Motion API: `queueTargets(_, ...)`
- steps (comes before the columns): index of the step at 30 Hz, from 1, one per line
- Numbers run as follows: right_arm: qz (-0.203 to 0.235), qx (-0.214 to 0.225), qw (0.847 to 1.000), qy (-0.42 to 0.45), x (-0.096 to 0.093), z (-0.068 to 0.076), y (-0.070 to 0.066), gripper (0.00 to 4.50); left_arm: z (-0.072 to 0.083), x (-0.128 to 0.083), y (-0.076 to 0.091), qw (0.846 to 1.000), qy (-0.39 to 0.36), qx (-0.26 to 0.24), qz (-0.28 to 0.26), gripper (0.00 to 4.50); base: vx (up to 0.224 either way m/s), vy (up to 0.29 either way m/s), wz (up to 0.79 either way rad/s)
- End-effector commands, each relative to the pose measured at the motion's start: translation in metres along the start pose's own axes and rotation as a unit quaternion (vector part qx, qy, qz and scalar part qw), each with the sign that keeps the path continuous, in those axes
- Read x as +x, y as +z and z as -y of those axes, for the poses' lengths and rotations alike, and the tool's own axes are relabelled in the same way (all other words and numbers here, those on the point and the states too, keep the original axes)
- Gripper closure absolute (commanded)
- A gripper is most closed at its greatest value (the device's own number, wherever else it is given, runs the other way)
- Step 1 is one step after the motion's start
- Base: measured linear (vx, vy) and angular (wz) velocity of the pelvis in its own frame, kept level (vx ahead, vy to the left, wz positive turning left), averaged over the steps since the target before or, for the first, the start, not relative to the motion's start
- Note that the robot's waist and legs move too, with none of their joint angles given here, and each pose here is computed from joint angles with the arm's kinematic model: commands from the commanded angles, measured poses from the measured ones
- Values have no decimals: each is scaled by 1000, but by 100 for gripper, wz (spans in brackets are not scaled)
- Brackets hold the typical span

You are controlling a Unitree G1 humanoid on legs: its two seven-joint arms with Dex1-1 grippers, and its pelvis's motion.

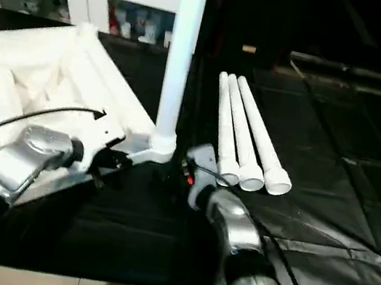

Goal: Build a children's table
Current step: Rotate leg to tighten

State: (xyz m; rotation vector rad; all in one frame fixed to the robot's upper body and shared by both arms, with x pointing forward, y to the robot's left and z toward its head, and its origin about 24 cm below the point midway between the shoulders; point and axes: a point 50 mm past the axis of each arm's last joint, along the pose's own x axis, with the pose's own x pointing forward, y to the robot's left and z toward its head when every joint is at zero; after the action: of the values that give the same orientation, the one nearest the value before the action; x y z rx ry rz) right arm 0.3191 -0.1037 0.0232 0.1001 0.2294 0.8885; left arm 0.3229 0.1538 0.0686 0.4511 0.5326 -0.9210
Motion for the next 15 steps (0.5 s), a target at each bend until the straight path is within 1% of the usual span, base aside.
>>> queueTargets(1,21,-18,999,42,-12,1,13,10,1,-1,9,998,-43,52,12,450,0,0,0)
queueTargets(5,23,-42,997,64,-20,2,23,10,2,-4,4,995,-74,62,8,450,0,0,0)
queueTargets(7,14,-57,996,71,-24,4,26,10,2,-5,2,994,-88,66,7,450,0,0,0)
queueTargets(8,3,-76,994,82,-27,6,30,10,2,-8,0,991,-107,78,5,450,0,0,0)
queueTargets(10,-1,-82,993,86,-28,7,32,10,2,-9,-1,990,-116,82,4,450,0,0,0)
queueTargets(11,-7,-92,991,95,-30,7,34,10,2,-11,-2,987,-131,97,4,450,0,0,0)
queueTargets(12,-8,-92,991,95,-30,7,34,10,2,-11,-2,986,-132,98,4,450,0,0,0)
queueTargets(13,-20,-102,988,116,-33,5,35,10,3,-13,-3,982,-152,112,4,450,0,0,0)
queueTargets(15,-44,-114,981,149,-36,3,35,10,5,-15,-4,976,-175,125,1,450,0,0,0)
